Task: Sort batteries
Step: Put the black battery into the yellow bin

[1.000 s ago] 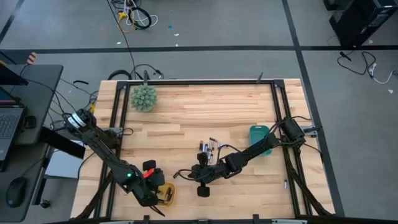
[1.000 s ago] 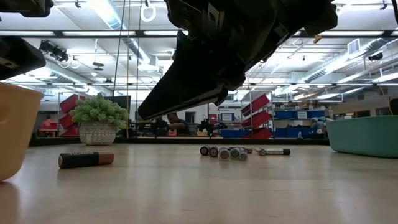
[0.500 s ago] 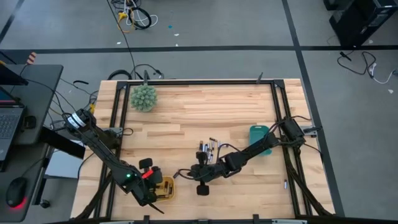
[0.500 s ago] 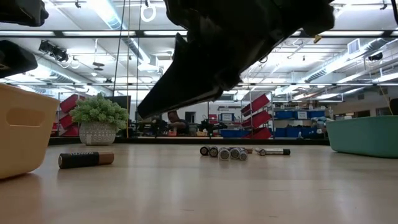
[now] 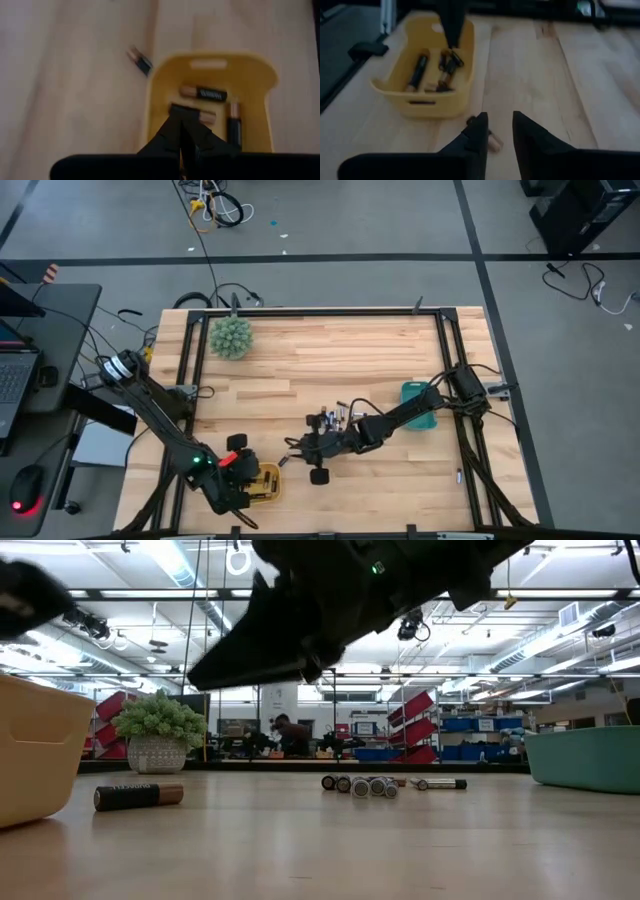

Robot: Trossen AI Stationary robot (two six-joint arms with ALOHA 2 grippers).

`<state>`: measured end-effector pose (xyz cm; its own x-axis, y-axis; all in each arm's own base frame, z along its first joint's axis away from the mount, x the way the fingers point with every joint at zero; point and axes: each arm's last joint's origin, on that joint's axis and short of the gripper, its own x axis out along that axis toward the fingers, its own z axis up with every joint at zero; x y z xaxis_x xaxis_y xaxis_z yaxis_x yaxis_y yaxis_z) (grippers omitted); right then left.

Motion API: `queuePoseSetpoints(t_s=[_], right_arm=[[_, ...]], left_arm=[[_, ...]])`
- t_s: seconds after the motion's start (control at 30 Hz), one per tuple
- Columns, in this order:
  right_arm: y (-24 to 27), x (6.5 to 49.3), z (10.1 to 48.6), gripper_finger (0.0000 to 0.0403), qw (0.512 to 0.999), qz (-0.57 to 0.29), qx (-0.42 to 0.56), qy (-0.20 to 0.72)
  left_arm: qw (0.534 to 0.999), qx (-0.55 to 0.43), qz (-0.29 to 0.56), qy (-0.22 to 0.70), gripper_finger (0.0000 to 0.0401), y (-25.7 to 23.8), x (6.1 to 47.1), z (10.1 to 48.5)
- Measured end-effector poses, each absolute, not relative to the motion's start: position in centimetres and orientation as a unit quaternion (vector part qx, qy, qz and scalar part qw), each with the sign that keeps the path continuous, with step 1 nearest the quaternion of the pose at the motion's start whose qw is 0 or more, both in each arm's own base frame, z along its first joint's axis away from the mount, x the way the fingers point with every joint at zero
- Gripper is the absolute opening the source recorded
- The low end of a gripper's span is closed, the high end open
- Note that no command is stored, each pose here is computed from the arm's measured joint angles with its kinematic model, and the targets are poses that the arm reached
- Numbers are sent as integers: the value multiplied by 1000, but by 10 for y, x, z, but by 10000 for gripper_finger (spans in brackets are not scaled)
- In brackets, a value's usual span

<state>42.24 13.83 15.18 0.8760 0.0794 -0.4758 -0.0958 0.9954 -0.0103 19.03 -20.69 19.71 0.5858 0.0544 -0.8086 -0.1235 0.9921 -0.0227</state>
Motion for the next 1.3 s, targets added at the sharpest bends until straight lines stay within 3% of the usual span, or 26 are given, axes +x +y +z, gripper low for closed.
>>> queuePoseSetpoints(t_s=[0.3, 0.57, 0.87, 1.3], right_arm=[[143, 434, 121, 89, 972, 52, -21, 229], [139, 438, 121, 110, 973, 54, -16, 225], [137, 437, 119, 146, 970, 53, -32, 235], [137, 437, 118, 149, 964, 68, -96, 238]], left_arm=[[932, 16, 73, 356, 0, -207, 179, 217], [943, 63, 100, 312, 0, -206, 179, 219], [947, 83, 121, 286, 0, -205, 180, 221], [949, 90, 134, 271, 0, -204, 180, 221]])
